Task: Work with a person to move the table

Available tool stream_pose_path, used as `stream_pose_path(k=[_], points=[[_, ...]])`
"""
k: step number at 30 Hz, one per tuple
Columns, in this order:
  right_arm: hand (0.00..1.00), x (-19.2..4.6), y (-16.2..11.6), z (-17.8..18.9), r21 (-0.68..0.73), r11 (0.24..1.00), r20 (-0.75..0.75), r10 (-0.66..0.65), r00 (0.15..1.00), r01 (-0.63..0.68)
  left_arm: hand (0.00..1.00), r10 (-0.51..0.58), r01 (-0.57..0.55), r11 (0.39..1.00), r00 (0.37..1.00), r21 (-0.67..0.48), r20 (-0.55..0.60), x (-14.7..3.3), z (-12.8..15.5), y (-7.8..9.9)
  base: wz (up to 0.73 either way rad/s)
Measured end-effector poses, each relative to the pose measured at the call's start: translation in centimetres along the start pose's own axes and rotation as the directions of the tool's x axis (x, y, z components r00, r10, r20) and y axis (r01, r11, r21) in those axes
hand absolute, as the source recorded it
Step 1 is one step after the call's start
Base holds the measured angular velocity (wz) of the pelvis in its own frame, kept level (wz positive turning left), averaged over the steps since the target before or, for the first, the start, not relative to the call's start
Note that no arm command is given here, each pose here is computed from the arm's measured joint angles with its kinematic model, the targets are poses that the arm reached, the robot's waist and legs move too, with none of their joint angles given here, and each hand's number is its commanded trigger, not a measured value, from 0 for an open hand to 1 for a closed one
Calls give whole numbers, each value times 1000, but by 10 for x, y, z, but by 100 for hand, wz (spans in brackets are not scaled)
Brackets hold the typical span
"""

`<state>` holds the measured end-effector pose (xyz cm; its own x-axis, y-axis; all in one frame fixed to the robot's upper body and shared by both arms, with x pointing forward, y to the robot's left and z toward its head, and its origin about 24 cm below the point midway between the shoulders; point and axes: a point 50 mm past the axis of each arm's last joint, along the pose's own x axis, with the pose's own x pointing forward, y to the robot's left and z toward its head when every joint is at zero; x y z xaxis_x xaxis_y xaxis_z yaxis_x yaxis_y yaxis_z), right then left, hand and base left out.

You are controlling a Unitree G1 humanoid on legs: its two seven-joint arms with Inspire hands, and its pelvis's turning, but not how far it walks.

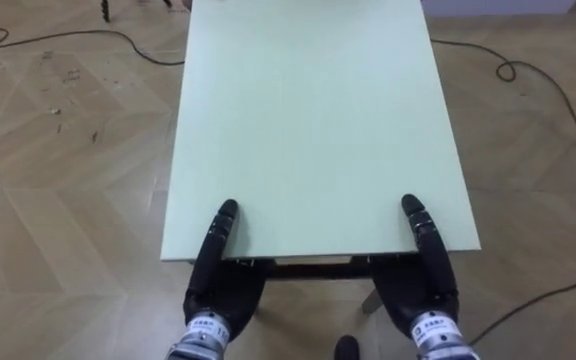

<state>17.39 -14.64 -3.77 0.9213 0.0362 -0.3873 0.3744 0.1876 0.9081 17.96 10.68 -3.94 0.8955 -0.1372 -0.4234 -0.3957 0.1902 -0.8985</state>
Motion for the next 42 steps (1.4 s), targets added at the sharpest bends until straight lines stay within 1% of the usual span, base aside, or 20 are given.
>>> stream_pose_path(k=[1, 9, 16, 34, 42], points=[[100, -1, -2, 0, 11, 1000, -2, -9, 1000, 9, 100, 3, -3, 1000, 1000, 18, -4, -1, 2, 1, 26], [100, 0, 0, -7, 15, 1000, -18, -3, 1000, 3, 100, 5, -5, 1000, 1000, 22, 18, -1, 7, 2, -35], [100, -1, 0, -11, 25, 1000, -19, -7, 1000, 8, 100, 6, -7, 999, 1000, 31, 24, -3, 10, 2, -3], [100, -6, -6, -12, 28, 1000, -5, -8, 1000, 8, 100, 4, -6, 997, 1000, 72, 19, -4, 10, 3, 12], [100, -8, -9, -10, 30, 999, -1, -12, 1000, 12, 100, 10, -10, 998, 1000, 66, -1, -5, 6, 4, 14]])
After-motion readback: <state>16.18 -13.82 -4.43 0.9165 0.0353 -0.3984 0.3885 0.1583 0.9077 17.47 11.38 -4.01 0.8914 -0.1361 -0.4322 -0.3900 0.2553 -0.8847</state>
